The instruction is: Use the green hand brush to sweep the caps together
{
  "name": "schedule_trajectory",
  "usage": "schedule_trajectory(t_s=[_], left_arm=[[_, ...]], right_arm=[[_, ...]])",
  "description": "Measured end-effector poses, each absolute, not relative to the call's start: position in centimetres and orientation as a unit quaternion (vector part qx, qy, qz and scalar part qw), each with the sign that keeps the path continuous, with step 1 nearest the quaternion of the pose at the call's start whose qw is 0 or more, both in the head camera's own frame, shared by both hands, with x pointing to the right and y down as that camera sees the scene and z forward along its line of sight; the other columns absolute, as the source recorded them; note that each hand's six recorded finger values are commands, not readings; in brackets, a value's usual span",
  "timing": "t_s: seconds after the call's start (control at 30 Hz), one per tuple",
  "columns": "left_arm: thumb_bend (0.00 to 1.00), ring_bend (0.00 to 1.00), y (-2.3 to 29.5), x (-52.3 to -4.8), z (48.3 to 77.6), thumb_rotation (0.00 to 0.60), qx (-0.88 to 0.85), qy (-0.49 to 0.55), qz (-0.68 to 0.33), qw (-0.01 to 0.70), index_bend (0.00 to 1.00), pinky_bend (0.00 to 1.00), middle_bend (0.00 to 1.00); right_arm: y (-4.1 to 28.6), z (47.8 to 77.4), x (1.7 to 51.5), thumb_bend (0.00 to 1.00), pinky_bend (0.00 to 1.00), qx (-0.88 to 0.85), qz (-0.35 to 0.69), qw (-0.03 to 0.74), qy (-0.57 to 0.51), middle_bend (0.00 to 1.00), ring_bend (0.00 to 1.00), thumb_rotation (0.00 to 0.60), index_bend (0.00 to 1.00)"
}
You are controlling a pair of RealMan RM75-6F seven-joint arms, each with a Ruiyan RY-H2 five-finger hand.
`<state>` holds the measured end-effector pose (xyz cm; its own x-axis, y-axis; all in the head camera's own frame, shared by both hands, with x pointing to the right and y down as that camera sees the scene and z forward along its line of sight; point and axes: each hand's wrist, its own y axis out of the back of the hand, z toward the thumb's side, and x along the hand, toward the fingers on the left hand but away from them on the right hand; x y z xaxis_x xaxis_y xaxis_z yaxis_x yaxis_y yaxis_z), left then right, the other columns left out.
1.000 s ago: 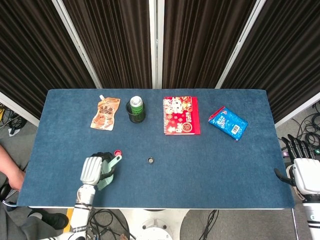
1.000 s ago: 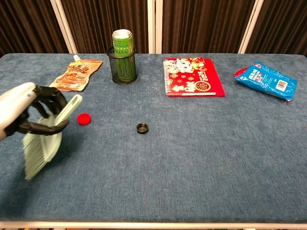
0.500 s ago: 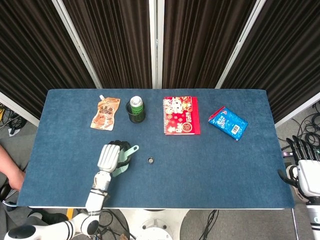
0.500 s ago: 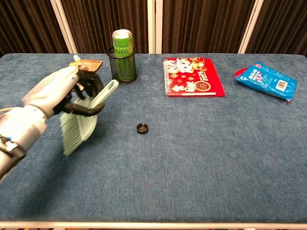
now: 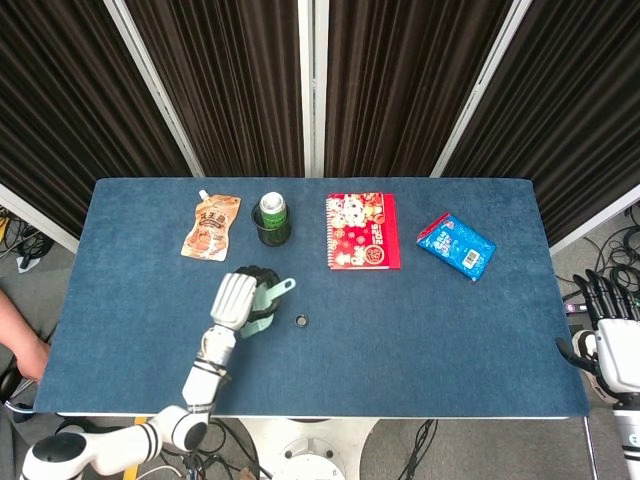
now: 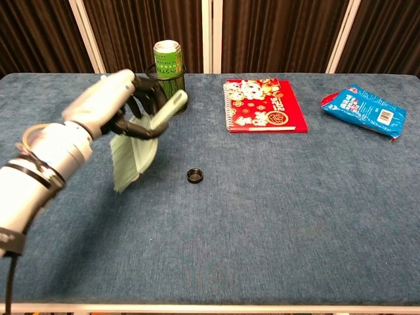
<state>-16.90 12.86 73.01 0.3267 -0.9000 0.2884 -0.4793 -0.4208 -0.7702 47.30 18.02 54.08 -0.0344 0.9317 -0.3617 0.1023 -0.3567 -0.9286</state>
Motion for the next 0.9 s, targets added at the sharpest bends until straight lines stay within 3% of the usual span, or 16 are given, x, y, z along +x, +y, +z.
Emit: schedule_trajectory(t_s=[0.2,0.47,0.9], left_arm=[[0.4,0.44,11.2,-19.3,72.8,0.6,-0.787,0.463,-0.332,0.236,0.57,0.34,0.64],[0.4,0.44,9.5,-21.7,75.5,0.6,-0.817,0.428,-0.341,0.182,0.57,0.34,0.64],[0.4,0.44,10.5,-17.4,75.8,0.6,-0.853,0.385,-0.304,0.177,0.57,0.34,0.64]], right_arm=[[17.9,54.0,47.1,0.14,0.0,-0.593,0.57,0.366,-0.436,0.0,0.0,0.6,0.0],[18.1,53.7,46.9,0.14,0.0,-0.589,0.572,0.368,-0.435,0.0,0.0,0.6,0.0],[18.5,53.3,47.2,0.14,0.0,-0.582,0.578,0.367,-0.438,0.0,0.0,0.6,0.0]])
